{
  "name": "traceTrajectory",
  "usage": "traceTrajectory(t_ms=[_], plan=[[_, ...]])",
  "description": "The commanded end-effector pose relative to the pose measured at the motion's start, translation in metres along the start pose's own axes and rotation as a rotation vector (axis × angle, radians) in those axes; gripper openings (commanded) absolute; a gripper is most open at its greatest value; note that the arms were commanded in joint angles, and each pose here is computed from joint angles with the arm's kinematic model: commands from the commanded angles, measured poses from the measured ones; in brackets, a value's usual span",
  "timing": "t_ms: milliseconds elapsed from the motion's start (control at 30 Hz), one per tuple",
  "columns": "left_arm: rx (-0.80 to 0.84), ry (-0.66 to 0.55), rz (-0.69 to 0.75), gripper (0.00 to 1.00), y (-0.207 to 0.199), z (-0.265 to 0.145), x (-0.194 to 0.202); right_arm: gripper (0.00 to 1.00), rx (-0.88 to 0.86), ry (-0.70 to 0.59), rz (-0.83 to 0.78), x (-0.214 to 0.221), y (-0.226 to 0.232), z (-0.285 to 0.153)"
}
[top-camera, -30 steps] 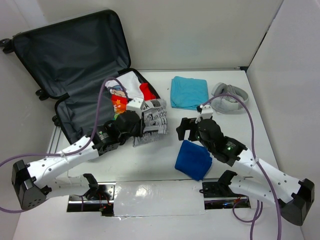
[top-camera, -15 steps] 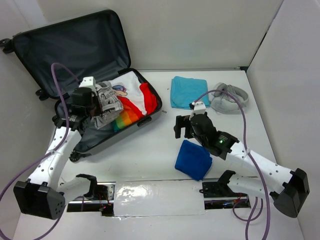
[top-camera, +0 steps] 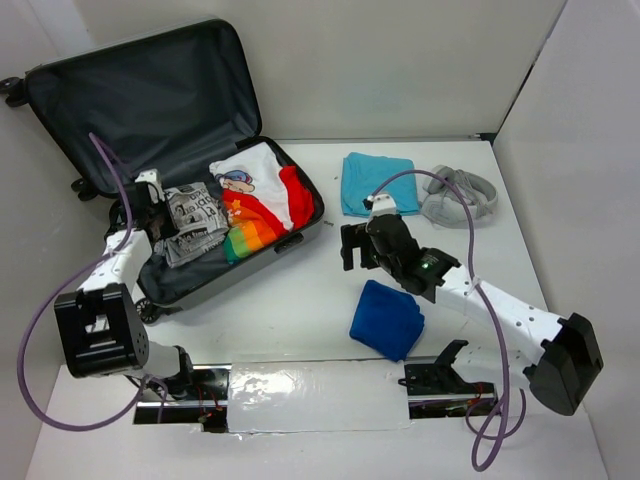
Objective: Pack the luggage
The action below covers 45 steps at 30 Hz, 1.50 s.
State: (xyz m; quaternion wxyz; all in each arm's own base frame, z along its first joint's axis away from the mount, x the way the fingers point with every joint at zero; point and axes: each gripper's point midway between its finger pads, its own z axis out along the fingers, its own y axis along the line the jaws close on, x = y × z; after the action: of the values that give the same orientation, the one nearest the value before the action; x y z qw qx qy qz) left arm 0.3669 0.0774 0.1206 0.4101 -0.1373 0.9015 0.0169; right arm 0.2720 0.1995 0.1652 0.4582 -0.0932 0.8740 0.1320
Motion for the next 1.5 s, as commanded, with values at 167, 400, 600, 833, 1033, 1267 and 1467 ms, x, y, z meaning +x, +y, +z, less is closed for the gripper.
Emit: traceTrajectory(t_ms=[167, 400, 600, 833, 1033, 1267, 1467], plan=[[-0.123, -0.088, -0.030, 0.00, 0.035, 0.024, -0.042, 0.99, -0.022, -0.054, 0.001, -0.032, 0.011, 0.007], [-0.206, -0.008, -0.112, 0.00, 0.057, 0.037, -0.037, 0.99, -0.025, -0.033, -0.005, -0.028, 0.014, 0.016], [-0.274, 0.062, -0.174, 0.10, 0.069, 0.041, -0.033, 0.99, -0.028, -0.041, 0.007, -0.030, 0.015, 0.017], [-0.247, 0.022, -0.225, 0.51, 0.060, 0.021, -0.046, 0.99, -0.045, -0.024, 0.004, -0.028, 0.020, 0.020], [-0.302, -0.035, -0.275, 1.00, 0.066, -0.007, -0.063, 0.99, -0.061, -0.037, -0.001, -0.032, 0.022, 0.018], [-0.278, -0.042, -0.320, 1.00, 0.058, -0.021, -0.073, 0.99, -0.040, -0.073, 0.007, -0.042, 0.019, 0.013], [-0.198, -0.028, -0.315, 1.00, 0.043, -0.007, -0.069, 1.00, 0.019, -0.087, 0.041, -0.051, 0.011, 0.021]])
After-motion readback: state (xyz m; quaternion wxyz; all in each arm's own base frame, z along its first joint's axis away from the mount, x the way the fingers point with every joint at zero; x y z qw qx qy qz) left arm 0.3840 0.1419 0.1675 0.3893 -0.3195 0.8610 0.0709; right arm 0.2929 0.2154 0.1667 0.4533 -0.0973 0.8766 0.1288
